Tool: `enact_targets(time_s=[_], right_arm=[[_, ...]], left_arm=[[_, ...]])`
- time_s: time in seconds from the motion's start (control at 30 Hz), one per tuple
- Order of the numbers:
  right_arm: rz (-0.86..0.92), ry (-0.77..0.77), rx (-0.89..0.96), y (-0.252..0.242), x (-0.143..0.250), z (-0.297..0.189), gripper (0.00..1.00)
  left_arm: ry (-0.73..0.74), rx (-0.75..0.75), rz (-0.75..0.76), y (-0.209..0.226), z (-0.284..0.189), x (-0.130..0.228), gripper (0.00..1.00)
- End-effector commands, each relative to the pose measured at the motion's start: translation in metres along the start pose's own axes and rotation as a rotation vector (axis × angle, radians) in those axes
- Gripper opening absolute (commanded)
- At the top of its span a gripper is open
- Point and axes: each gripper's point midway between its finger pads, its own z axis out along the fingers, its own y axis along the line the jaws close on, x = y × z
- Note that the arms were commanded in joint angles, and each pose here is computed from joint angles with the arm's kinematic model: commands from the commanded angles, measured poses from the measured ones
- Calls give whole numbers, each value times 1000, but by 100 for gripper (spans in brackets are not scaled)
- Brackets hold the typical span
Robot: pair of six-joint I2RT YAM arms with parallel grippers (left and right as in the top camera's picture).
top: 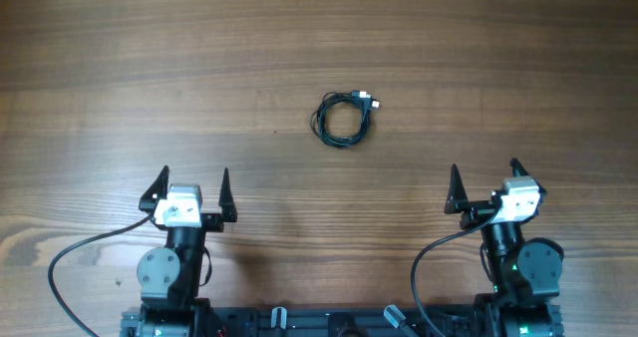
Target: Untangle cables
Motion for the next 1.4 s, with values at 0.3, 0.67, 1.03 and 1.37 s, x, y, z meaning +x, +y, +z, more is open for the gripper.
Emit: enact_targets(time_s=[0.3, 0.67, 1.03, 1.37], right_arm=[[-18, -13, 10, -2, -1, 0, 100], [-18, -13, 10, -2, -1, 0, 100], [-18, -13, 10, -2, -1, 0, 100], [-18, -13, 10, -2, -1, 0, 100]], left_arm=[[-51, -19, -130, 5, -2, -16, 100], [-127, -18, -124, 8, -22, -83, 100], [-187, -13, -126, 12, -27, -174, 100], [-58, 59, -86, 1, 13, -249, 100]])
